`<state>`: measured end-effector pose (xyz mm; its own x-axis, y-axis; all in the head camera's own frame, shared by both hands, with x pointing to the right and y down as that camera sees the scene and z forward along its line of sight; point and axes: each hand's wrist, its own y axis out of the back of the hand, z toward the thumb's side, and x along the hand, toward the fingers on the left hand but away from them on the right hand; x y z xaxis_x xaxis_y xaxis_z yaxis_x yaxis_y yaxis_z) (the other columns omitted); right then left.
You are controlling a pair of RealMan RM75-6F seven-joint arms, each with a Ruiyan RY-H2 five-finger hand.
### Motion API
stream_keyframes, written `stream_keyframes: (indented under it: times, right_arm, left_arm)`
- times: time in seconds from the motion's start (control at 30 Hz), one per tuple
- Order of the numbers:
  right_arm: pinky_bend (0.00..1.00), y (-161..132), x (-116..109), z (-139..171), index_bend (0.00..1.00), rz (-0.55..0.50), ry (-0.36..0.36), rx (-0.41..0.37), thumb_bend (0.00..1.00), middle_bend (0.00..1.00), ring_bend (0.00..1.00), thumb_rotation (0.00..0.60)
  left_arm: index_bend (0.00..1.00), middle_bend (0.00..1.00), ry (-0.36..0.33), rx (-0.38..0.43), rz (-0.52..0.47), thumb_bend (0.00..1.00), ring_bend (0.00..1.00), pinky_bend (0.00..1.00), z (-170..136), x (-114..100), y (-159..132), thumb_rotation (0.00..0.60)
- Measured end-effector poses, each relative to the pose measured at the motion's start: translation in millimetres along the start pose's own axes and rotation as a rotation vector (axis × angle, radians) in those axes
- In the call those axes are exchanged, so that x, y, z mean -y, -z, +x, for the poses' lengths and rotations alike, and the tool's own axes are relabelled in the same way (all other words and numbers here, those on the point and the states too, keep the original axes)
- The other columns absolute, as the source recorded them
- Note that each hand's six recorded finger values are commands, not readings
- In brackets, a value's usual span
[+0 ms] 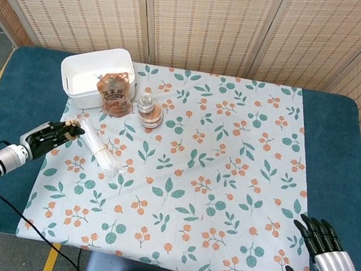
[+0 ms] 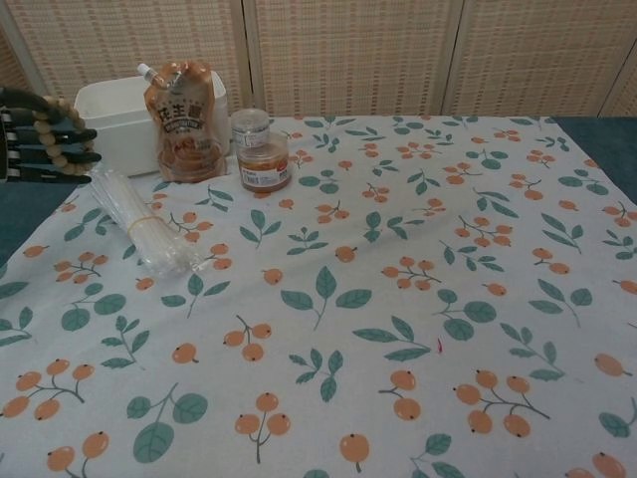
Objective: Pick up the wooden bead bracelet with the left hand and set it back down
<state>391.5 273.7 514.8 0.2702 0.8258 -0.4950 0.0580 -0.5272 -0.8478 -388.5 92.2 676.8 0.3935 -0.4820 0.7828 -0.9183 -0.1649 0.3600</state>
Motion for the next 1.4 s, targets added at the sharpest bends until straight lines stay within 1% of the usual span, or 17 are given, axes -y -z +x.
stream_keyframes:
  times: [0.2,0.23,0.27,0.33,0.37,0.4,0.53,0.6,0.7,0.77,0.83,0.97,1.03,1.07,1.13,1.23,1.4]
  right_arm:
    - [0.0,0,1,-1,0.0,0.001,-0.002,0.002,0.2,0.0,0.0,0.459]
    - [0.0,0,1,-1,0.0,0.001,-0.003,0.002,0.2,0.0,0.0,0.459]
    - [0.0,0,1,-1,0.0,0.001,-0.003,0.002,0.2,0.0,0.0,0.46]
    - [0.0,0,1,-1,0.0,0.002,-0.003,0.002,0.2,0.0,0.0,0.46]
    - [0.0,0,1,-1,0.0,0.002,-0.004,0.002,0.2,0.0,0.0,0.459]
    - [0.0,0,1,-1,0.0,0.002,-0.004,0.003,0.2,0.0,0.0,0.46]
    - [0.0,1,2,-2,0.0,0.003,-0.007,0.003,0.2,0.0,0.0,0.459]
    - [0.0,1,2,-2,0.0,0.003,-0.006,0.004,0.2,0.0,0.0,0.459]
    - [0.0,1,2,-1,0.0,0.002,-0.006,0.005,0.2,0.0,0.0,0.459]
    - [0.0,1,2,-1,0.0,0.002,-0.006,0.004,0.2,0.0,0.0,0.459]
    - [0.0,1,2,-1,0.0,0.002,-0.006,0.004,0.2,0.0,0.0,0.459]
    - [0.0,1,1,-1,0.0,0.002,-0.006,0.005,0.2,0.0,0.0,0.46]
    - [0.0,1,1,-1,0.0,0.003,-0.006,0.005,0.2,0.0,0.0,0.459]
    - [0.0,1,2,-1,0.0,0.003,-0.007,0.005,0.2,0.0,0.0,0.459]
    - [0.0,1,2,-1,0.0,0.003,-0.008,0.004,0.2,0.0,0.0,0.459]
    - [0.0,0,2,-1,0.0,0.003,-0.008,0.004,0.2,0.0,0.0,0.46]
    - [0.0,0,1,-1,0.0,0.003,-0.006,0.003,0.2,0.0,0.0,0.46]
  left_arm:
    - [0.15,0.26,0.022,-0.001,-0.004,1.0,0.05,0.0,1,-1,2,0.6]
    - [0.14,0.26,0.022,0.002,-0.01,0.99,0.05,0.0,1,-1,2,0.6]
    - [0.14,0.25,0.023,0.005,-0.015,0.94,0.05,0.0,2,-1,1,0.6]
    - [0.15,0.25,0.023,0.006,-0.01,0.79,0.05,0.0,2,-1,1,0.6]
    - [0.16,0.26,0.023,0.006,-0.005,0.73,0.05,0.0,2,-1,2,0.6]
    - [0.18,0.26,0.022,0.006,-0.004,0.69,0.05,0.0,2,-2,2,0.6]
    - [0.23,0.27,0.015,0.006,-0.01,0.63,0.05,0.0,3,-4,4,0.6]
    - [0.28,0.28,0.013,0.004,-0.012,0.59,0.06,0.0,3,-3,5,0.6]
    - [0.37,0.33,0.004,0.002,-0.012,0.5,0.09,0.0,4,-4,6,0.6]
    - [0.42,0.36,0.002,-0.003,-0.008,0.47,0.1,0.0,4,-3,7,0.593]
    - [0.46,0.39,-0.002,-0.008,-0.006,0.46,0.12,0.0,4,-3,8,0.568]
    - [0.53,0.46,-0.019,-0.009,-0.014,0.46,0.16,0.0,5,-5,9,0.44]
    - [0.55,0.47,-0.03,-0.01,-0.025,0.46,0.17,0.0,5,-6,9,0.38]
    - [0.55,0.47,-0.032,-0.012,-0.031,0.46,0.17,0.0,5,-6,10,0.36]
    - [0.56,0.48,-0.036,-0.019,-0.042,0.46,0.17,0.0,5,-6,11,0.342]
    - [0.56,0.48,-0.037,-0.025,-0.043,0.46,0.18,0.0,5,-6,11,0.336]
    - [0.56,0.49,-0.031,-0.031,-0.045,0.53,0.18,0.0,5,-4,10,0.345]
